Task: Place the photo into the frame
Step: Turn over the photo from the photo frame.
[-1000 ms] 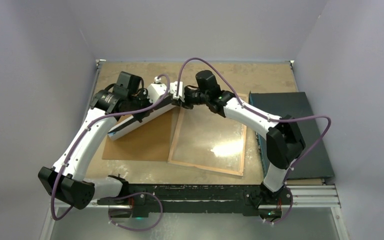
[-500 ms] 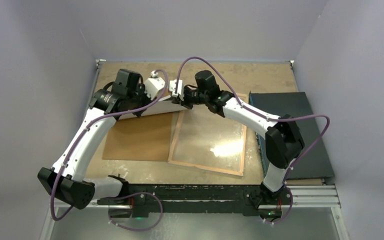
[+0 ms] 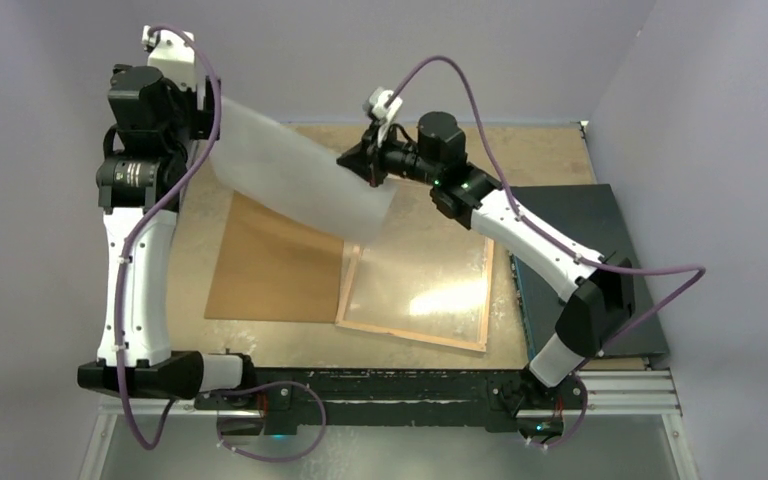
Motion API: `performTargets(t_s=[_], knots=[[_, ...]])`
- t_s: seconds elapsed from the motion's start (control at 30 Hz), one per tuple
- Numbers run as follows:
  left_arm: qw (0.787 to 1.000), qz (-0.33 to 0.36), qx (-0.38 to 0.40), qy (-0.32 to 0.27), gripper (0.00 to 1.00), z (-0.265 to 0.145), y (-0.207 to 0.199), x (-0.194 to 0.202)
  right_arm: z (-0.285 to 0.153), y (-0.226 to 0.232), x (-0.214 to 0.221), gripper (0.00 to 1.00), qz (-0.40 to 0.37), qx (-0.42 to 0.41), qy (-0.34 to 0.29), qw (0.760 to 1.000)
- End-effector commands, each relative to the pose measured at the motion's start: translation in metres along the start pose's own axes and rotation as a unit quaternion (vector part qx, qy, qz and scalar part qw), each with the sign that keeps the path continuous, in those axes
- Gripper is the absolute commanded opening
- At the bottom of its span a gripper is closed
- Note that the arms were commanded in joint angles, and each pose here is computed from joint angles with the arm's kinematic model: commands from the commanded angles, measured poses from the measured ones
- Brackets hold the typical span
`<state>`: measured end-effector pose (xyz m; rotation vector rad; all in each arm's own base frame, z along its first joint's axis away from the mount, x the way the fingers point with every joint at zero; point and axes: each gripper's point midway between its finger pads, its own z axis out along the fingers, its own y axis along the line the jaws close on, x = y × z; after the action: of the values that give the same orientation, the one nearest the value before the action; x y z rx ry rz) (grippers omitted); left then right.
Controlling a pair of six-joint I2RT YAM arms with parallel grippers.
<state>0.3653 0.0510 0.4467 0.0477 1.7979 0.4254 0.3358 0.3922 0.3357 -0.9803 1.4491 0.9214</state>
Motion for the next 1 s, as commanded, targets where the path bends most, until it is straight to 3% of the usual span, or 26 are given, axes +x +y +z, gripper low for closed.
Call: performTargets(t_s=[0.0, 0.1, 0.3, 0.5, 0.73, 0.97], knots=[[0.998, -0.042, -0.001, 0.040, 0.89, 0.025, -0.008, 0.019, -0.022, -0.042, -0.039, 0.00, 0.178, 0.117, -0.046, 0.976], [0.997, -0.033, 0.023, 0.061, 0.90, 0.034, -0.023, 0.039, -0.047, -0.073, -0.010, 0.00, 0.281, 0.168, -0.026, 0.945], [0.991, -0.014, 0.086, 0.104, 0.89, 0.044, -0.056, 0.086, -0.110, -0.088, 0.055, 0.00, 0.366, 0.302, -0.012, 0.880], [0.978, 0.002, 0.162, 0.134, 0.83, 0.045, -0.089, 0.121, -0.182, -0.078, 0.112, 0.00, 0.413, 0.418, -0.043, 0.808], [0.945, 0.022, 0.259, 0.196, 0.78, 0.036, -0.139, 0.175, -0.241, -0.048, 0.184, 0.00, 0.480, 0.494, -0.054, 0.723], [0.935, 0.037, 0.288, 0.204, 0.78, 0.026, -0.161, 0.190, -0.279, -0.033, 0.218, 0.00, 0.500, 0.545, -0.062, 0.671]])
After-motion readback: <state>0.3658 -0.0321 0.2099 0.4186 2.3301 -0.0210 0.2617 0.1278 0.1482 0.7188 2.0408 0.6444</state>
